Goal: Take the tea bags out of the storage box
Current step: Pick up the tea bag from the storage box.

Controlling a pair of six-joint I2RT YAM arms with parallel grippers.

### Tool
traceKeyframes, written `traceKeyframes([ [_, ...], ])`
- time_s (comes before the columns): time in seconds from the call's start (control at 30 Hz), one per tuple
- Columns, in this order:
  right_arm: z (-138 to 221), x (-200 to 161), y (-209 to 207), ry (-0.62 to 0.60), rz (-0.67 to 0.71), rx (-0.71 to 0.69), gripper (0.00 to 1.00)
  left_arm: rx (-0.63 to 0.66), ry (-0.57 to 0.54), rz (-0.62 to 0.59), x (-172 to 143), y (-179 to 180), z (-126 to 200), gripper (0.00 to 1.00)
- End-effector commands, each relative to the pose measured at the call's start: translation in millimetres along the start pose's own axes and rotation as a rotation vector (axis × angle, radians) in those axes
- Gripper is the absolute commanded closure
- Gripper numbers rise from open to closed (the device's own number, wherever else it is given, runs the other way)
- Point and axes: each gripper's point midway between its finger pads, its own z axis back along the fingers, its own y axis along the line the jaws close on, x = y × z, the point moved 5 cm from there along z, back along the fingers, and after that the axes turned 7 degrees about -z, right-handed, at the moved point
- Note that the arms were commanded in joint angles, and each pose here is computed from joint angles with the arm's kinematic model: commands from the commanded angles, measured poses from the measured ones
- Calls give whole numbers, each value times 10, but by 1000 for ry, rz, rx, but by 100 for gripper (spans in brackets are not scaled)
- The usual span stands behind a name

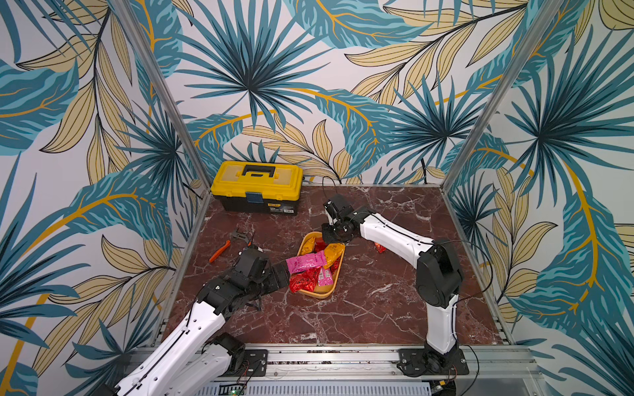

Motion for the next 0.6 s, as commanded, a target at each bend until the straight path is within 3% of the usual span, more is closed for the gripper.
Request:
traceKeyframes([
  [0.0, -37, -3, 34, 4, -18, -1, 63, 16, -1, 7, -33, 61, -6, 0],
  [0.23, -66, -19, 47, 11, -31, 8, 66, 20, -3, 6, -42, 76, 4, 0],
  [0.57, -38, -51, 66, 8, -44, 20, 78, 20, 3, 4, -50, 76, -13, 0],
])
